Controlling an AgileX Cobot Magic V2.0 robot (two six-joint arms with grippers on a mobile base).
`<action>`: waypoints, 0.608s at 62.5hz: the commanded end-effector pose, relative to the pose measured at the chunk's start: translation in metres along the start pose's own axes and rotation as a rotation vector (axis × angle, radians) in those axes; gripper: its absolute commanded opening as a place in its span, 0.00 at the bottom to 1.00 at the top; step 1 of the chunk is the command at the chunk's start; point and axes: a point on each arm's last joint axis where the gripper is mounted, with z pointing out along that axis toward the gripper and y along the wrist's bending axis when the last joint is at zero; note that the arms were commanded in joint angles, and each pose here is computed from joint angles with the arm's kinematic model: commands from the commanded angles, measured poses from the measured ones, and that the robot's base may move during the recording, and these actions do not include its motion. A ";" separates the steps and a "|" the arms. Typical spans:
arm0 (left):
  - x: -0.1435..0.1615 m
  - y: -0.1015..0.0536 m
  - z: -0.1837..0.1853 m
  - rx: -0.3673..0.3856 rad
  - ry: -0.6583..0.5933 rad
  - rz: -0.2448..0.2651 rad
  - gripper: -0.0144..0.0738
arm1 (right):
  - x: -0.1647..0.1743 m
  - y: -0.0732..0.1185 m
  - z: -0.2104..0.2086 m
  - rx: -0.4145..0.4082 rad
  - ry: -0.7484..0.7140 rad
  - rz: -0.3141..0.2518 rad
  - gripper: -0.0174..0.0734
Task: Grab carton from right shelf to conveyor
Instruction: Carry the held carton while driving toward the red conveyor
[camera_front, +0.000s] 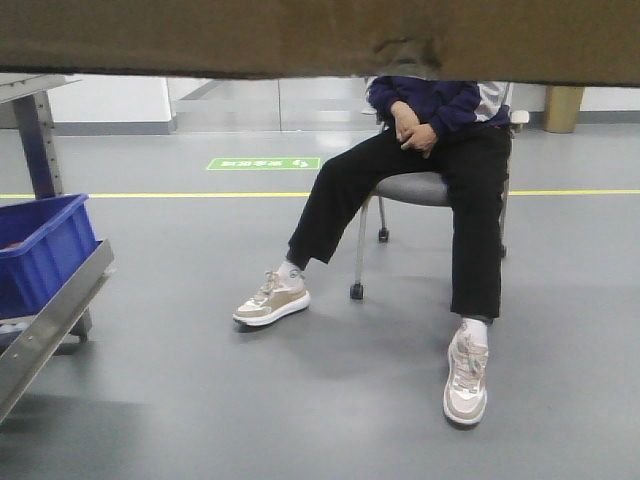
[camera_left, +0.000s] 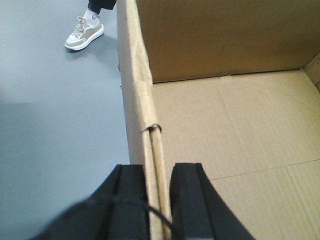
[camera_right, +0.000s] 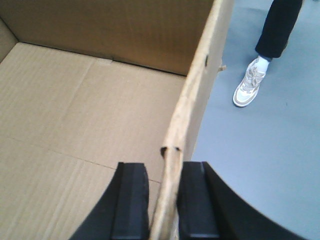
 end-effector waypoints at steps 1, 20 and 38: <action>-0.003 0.000 -0.005 0.015 -0.044 0.001 0.14 | -0.002 -0.001 -0.006 0.011 -0.049 -0.030 0.12; -0.003 0.000 -0.005 0.015 -0.044 0.001 0.14 | -0.002 -0.001 -0.006 0.011 -0.049 -0.030 0.12; -0.004 0.000 -0.005 0.007 -0.048 0.004 0.14 | -0.002 -0.001 -0.006 0.011 -0.049 -0.030 0.12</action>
